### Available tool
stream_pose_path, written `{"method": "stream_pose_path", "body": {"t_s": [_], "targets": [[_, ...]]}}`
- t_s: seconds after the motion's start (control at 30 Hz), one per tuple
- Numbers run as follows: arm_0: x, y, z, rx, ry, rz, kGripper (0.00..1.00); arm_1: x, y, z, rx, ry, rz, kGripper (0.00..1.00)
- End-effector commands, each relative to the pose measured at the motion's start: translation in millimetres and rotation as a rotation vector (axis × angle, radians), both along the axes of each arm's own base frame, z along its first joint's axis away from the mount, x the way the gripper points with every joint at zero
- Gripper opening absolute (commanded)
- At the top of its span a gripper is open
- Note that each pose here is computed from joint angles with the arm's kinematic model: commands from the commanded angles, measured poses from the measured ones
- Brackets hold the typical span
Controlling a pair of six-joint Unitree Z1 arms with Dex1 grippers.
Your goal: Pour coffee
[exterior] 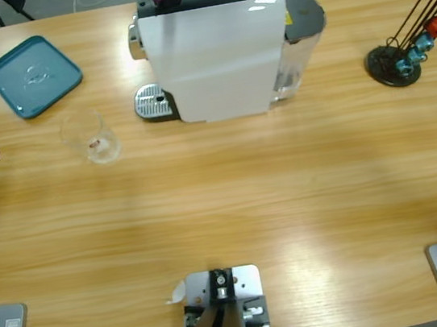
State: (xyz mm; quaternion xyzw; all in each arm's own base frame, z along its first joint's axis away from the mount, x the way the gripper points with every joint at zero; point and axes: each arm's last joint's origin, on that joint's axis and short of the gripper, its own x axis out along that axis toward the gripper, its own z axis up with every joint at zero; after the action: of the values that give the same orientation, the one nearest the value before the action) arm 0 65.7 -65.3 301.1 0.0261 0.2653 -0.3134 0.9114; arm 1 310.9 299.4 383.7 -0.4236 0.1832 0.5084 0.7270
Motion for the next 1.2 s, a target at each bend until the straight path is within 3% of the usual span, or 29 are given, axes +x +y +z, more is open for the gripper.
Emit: {"method": "stream_pose_path", "body": {"t_s": [0.03,0.17,0.23,0.33,0.43,0.63,0.77,0.9,1.03,1.1,1.13,1.17,1.2], "targets": [[-0.6,-0.5,-12.6,0.033,0.019,-0.015,0.954,15.9,4.3,-28.0,-0.043,0.064,-0.034,0.0],[-0.6,-0.5,-12.6,0.033,0.019,-0.016,0.954,16.4,4.5,-27.3,-0.04,0.066,-0.043,0.009],[-0.8,-0.3,-12.4,0.032,0.018,-0.016,0.954,16.9,4.7,-26.8,-0.034,0.073,-0.057,0.296],[-0.8,-0.3,-12.4,0.032,0.018,-0.016,0.954,16.6,4.5,-27.0,-0.03,0.082,-0.066,0.491],[-0.8,-0.3,-12.4,0.033,0.017,-0.016,0.954,16.1,4.2,-26.9,-0.029,0.086,-0.067,0.572],[-0.8,-0.3,-12.4,0.032,0.018,-0.016,0.954,13.3,2.0,-20.2,-0.017,0.077,-0.065,0.577],[-0.6,-0.5,-12.6,0.034,0.018,-0.016,0.954,-7.2,3.9,13.4,0.042,0.016,-0.047,0.559],[-0.4,-0.7,-12.7,0.035,0.019,-0.014,0.954,-44.6,15.1,55.7,0.177,-0.007,-0.055,0.564],[-0.5,-0.6,-13.2,0.036,0.02,-0.014,0.954,-89.8,15.8,89.8,0.257,-0.068,-0.129,0.829],[-0.3,-0.8,-13.3,0.037,0.02,-0.015,0.954,-104.1,0.6,104.5,0.234,-0.115,-0.195,0.782],[-0.2,-0.8,-13.3,0.037,0.02,-0.015,0.954,-108.0,-11.8,113.2,0.192,-0.142,-0.295,0.609],[-0.3,-0.8,-13.3,0.037,0.021,-0.015,0.954,-110.0,-23.1,118.5,0.139,-0.167,-0.383,0.544],[-0.3,-0.8,-13.2,0.037,0.02,-0.015,0.954,-112.9,-33.4,122.1,0.09,-0.189,-0.44,0.312]]}}
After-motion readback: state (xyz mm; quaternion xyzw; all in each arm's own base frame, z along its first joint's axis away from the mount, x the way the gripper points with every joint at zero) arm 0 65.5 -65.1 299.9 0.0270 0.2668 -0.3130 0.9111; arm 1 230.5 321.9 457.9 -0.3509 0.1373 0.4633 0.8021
